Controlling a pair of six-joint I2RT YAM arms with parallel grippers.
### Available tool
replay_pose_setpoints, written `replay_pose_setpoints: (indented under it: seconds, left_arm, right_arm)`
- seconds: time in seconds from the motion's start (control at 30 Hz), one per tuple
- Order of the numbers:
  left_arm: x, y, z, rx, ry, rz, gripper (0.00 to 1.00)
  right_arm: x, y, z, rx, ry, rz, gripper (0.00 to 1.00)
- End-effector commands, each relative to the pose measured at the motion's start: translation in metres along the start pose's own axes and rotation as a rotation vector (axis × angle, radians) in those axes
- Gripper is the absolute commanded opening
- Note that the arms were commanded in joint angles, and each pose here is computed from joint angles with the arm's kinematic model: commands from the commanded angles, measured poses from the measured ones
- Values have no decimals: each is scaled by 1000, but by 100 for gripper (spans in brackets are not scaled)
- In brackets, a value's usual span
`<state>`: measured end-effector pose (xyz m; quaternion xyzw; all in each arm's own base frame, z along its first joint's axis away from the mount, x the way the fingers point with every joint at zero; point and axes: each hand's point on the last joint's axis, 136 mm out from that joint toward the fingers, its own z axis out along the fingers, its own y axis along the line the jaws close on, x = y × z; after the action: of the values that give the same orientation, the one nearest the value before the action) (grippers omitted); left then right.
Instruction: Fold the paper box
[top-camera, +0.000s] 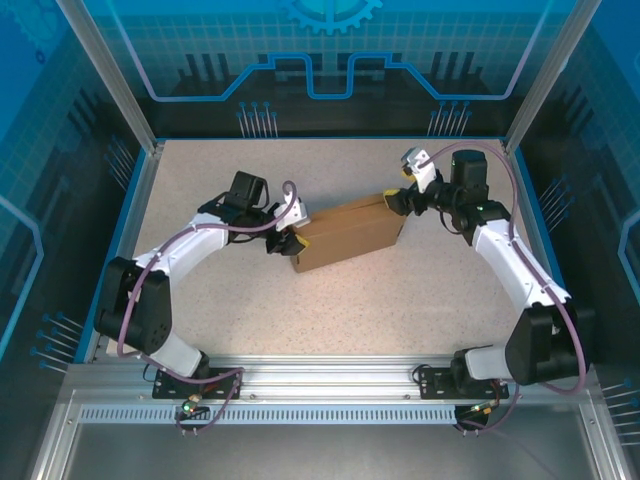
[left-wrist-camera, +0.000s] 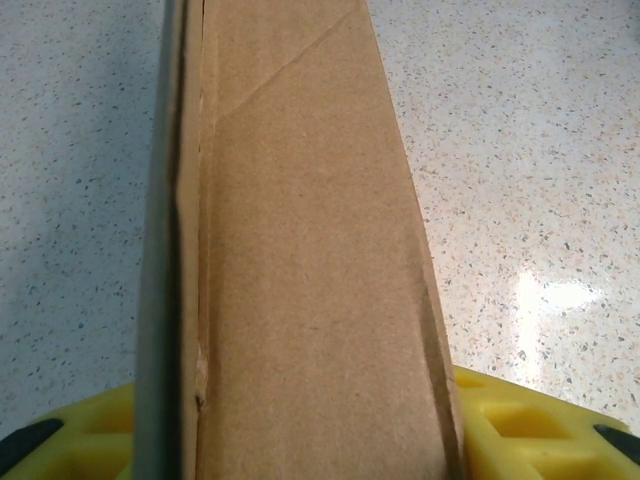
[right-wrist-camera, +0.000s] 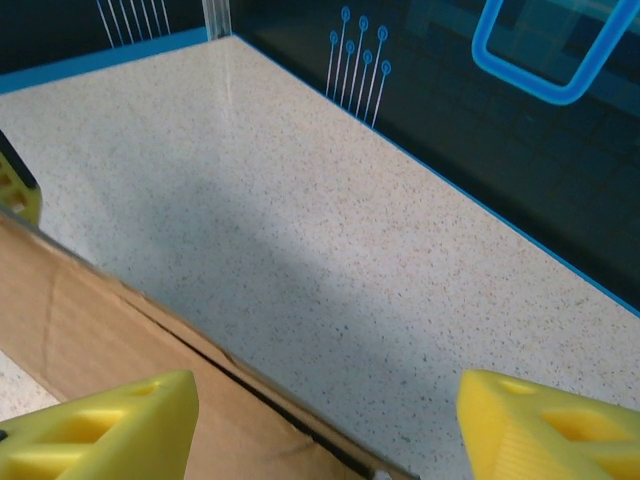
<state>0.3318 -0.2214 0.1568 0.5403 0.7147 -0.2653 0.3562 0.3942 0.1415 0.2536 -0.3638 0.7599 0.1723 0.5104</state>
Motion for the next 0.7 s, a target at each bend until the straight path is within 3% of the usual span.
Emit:
replay_pose_setpoints:
  seconds: [0.0, 0.47, 0.67]
  left_arm:
    - [-15, 0, -5, 34, -54, 36, 44]
    - [-13, 3, -4, 32, -48, 19, 43]
    - [-13, 4, -3, 32, -50, 16, 44]
  right_arm:
    - [0, -12, -1, -22, 14, -76, 70]
    - [42, -39, 3, 70, 374, -113, 55]
    - [43, -34, 9, 36, 398, -108, 49]
